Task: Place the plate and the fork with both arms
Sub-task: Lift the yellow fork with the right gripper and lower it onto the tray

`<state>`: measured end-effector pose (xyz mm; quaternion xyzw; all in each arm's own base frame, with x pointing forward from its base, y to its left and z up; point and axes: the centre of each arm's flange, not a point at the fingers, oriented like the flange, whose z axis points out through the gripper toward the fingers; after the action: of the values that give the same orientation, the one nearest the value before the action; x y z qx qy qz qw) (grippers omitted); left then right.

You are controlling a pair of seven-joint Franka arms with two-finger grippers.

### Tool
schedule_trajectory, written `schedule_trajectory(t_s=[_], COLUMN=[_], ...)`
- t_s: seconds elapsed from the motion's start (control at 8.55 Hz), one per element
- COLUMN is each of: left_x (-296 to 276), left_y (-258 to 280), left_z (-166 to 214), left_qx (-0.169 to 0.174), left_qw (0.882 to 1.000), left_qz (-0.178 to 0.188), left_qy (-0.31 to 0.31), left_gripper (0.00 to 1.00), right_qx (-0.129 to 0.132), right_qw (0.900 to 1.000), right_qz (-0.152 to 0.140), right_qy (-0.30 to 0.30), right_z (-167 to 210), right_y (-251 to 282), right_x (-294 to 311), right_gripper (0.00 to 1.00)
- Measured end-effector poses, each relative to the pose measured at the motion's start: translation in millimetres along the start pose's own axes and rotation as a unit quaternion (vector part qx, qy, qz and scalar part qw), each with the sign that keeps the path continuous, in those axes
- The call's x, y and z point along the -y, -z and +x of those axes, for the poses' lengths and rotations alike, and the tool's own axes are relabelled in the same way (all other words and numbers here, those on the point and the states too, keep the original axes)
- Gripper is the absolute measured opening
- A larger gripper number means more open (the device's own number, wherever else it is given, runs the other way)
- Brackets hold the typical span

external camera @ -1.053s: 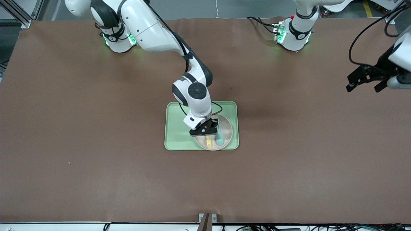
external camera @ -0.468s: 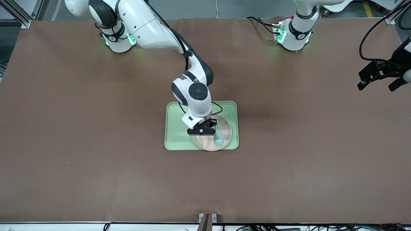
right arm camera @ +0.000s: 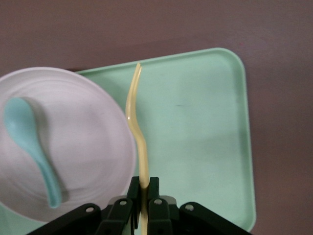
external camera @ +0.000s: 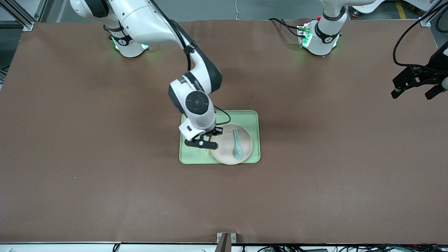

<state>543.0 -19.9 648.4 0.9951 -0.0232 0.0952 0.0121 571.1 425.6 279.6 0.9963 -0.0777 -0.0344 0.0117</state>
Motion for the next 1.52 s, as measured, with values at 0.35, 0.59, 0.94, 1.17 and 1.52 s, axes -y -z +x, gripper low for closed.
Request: schedule_trajectory(t_s=[0.35,0.59,0.94,1.17,1.52], left_x=[-1.9,-3.9,-4.2,-5.8,-8.8], left_y=[-2.8,-3.2,-2.0,-1.7,-1.0], left_z=[0.5,-0.1,-0.7,-0.8,-0.7], left_qx=[0.004,0.008,0.01,0.01,0.01], left_qw=[1.0,1.0,1.0,1.0,1.0], left_qz=[0.0,-0.001,-0.001,-0.001,-0.001], left_qy=[-0.003,-0.004,-0.005,-0.006,-0.009], left_gripper=[1.0,1.0,1.0,1.0,1.0], right_qx=[-0.012,-0.019,-0.014,-0.012,-0.003], right_qw=[1.0,0.998,0.998,0.997,0.997], right_qz=[-0.025,-0.044,-0.054,-0.06,-0.067], right_qy=[0.013,0.029,0.031,0.037,0.031], right_z=[-9.4,-17.2,-18.2,-22.0,-18.8], right_y=[-31.8,-46.9,-71.7,-91.7,-73.6], right_x=[-21.1,-21.4,-23.0,-20.0,-23.1], right_gripper=[0.09,0.09,0.13,0.34,0.88])
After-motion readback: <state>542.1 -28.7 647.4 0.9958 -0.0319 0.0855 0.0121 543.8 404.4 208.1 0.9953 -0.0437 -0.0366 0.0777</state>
